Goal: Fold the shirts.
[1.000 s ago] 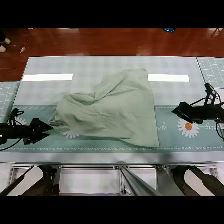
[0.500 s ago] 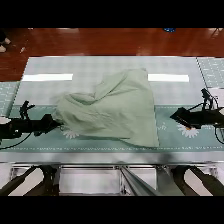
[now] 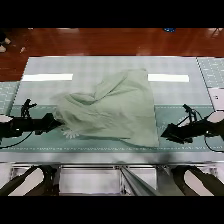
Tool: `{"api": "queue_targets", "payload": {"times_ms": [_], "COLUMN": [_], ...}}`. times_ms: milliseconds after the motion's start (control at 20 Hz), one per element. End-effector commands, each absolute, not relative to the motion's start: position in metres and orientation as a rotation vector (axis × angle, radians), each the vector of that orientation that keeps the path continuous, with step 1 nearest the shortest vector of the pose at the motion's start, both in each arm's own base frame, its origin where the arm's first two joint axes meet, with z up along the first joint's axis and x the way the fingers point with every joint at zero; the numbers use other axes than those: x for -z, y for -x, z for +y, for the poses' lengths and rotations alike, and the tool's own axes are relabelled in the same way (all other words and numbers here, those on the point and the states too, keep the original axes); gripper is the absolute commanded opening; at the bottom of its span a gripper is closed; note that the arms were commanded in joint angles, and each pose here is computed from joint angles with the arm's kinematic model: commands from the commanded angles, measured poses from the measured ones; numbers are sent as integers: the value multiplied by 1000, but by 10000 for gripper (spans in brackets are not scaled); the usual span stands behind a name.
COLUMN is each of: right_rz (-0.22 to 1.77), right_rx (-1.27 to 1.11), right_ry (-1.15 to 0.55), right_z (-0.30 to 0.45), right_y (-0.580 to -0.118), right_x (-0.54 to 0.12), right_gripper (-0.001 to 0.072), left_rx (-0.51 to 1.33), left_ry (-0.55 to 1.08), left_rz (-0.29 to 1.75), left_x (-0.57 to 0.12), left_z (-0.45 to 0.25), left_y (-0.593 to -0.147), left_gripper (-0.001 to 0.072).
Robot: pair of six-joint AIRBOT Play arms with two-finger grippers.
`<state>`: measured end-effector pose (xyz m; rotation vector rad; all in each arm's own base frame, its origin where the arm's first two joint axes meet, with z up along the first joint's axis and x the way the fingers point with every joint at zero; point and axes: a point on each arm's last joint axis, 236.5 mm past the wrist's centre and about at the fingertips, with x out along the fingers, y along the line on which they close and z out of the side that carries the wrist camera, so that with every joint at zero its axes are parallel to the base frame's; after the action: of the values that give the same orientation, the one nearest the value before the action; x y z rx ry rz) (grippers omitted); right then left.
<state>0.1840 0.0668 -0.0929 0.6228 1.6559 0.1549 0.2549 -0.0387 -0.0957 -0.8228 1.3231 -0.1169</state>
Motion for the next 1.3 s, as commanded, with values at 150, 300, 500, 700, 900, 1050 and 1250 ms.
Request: {"api": "queue_targets", "payload": {"times_ms": [150,300,500,700,900,1050,1250], "right_rz": [1665,1599,1438,960,527,322,127], "right_rx": [-252,-314,-596,-588,-546,-441,-289], "right_ry": [-676,-693,-573,-439,-255,-125,-34], "right_z": [127,156,185,148,111,86,61], "right_y": [-199,-225,-274,-369,-372,-331,-263], "right_x": [114,112,32,-146,-336,-421,-479], "right_gripper": [408,301,24,24,24,24,24], "left_rx": [149,153,256,438,574,569,441], "left_ry": [835,841,838,822,619,426,249], "left_rz": [1357,1356,1289,845,419,203,-5], "left_x": [93,92,45,-133,-327,-425,-496], "left_z": [-46,-47,-51,-39,-49,-58,-60], "left_y": [-248,-248,-277,-362,-365,-326,-269], "left_gripper": [17,17,16,16,15,16,15]}}
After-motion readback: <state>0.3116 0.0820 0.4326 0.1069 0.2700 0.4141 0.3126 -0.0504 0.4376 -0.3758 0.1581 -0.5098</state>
